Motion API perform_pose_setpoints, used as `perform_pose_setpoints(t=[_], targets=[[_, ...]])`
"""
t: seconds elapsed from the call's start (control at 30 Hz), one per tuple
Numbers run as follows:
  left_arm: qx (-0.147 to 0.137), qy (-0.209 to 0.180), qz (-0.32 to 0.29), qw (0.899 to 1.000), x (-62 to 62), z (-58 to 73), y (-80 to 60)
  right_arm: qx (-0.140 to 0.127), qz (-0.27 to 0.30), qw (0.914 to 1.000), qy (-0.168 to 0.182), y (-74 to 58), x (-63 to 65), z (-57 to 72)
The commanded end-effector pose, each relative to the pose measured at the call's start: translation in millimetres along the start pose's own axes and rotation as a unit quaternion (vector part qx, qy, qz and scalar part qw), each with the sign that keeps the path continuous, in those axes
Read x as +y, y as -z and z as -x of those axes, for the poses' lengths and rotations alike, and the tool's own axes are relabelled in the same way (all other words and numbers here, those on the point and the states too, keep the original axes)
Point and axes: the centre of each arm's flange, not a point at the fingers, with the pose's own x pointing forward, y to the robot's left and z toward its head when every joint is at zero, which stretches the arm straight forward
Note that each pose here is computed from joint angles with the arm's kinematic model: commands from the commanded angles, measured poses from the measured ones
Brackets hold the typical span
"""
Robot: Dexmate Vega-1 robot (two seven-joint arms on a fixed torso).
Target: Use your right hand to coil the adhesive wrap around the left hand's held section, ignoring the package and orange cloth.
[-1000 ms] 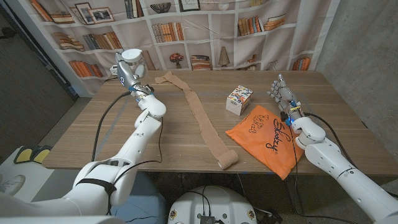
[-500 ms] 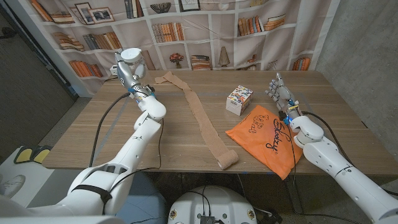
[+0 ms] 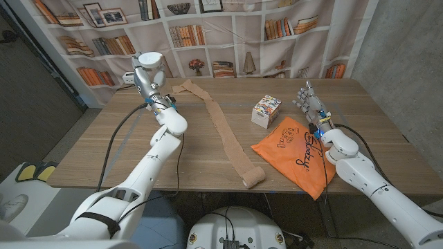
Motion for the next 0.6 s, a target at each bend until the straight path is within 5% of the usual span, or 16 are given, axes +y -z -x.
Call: perform_pose_setpoints(t=[0.03, 0.6], targets=[[-0.011, 0.008, 0.006, 1.000, -1.2, 5.5, -8.0, -0.013, -0.004, 0.9998, -0.014, -3.5, 6.7, -0.5], [-0.013, 0.018, 0.004, 1.000, 0.0, 7.5, -7.8, -0.036, 0.037, 0.9975, -0.048, -21.2, 13.4, 5.4]])
